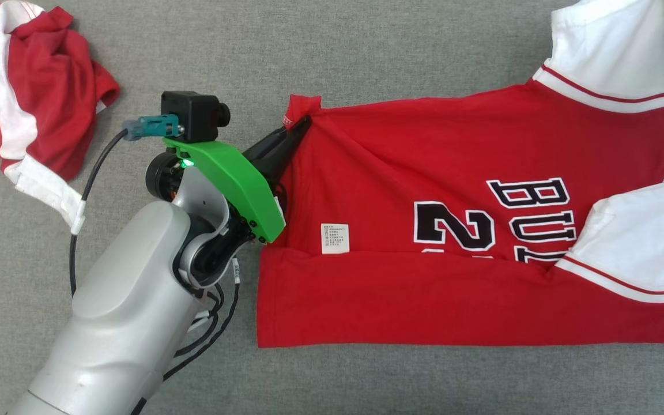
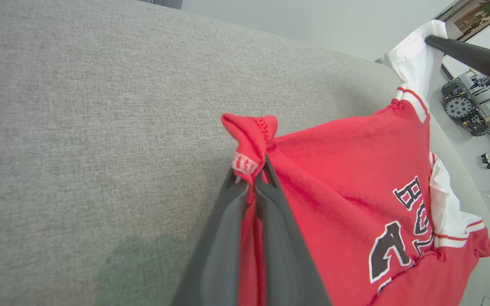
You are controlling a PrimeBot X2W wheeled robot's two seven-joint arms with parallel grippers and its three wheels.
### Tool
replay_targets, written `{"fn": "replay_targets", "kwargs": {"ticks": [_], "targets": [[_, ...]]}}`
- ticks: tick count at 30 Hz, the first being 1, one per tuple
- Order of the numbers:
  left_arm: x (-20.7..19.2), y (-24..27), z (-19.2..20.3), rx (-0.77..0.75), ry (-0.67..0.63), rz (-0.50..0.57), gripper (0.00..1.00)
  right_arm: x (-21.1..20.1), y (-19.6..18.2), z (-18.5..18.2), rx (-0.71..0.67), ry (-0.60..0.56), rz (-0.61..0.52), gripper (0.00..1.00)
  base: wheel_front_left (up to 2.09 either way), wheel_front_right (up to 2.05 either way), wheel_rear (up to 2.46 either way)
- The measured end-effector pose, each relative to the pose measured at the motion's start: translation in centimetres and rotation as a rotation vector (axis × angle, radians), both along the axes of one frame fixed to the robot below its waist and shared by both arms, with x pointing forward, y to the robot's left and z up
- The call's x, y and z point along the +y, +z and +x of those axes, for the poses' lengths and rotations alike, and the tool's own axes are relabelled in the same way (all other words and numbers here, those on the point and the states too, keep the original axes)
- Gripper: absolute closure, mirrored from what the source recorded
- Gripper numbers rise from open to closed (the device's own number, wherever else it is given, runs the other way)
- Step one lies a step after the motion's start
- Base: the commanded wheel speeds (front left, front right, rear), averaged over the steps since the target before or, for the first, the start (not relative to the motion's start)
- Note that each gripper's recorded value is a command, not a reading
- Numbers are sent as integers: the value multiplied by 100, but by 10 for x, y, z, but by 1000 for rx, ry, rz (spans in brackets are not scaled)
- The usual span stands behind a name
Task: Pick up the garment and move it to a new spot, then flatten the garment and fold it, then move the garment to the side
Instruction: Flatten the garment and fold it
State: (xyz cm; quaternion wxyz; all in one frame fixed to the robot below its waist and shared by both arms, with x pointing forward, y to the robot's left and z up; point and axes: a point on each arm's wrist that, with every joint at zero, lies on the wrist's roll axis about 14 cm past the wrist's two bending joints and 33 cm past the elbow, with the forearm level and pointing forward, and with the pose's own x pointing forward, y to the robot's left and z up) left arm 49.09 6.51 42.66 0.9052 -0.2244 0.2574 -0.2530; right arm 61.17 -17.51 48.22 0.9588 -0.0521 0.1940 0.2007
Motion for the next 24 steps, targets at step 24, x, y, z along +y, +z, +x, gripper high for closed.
{"fn": "replay_targets", "kwargs": {"ticks": [24], "targets": [[-13,25,-92,-66,12,-90,78,-23,-25,-183,8,-127,244,100,0,0,0]]}}
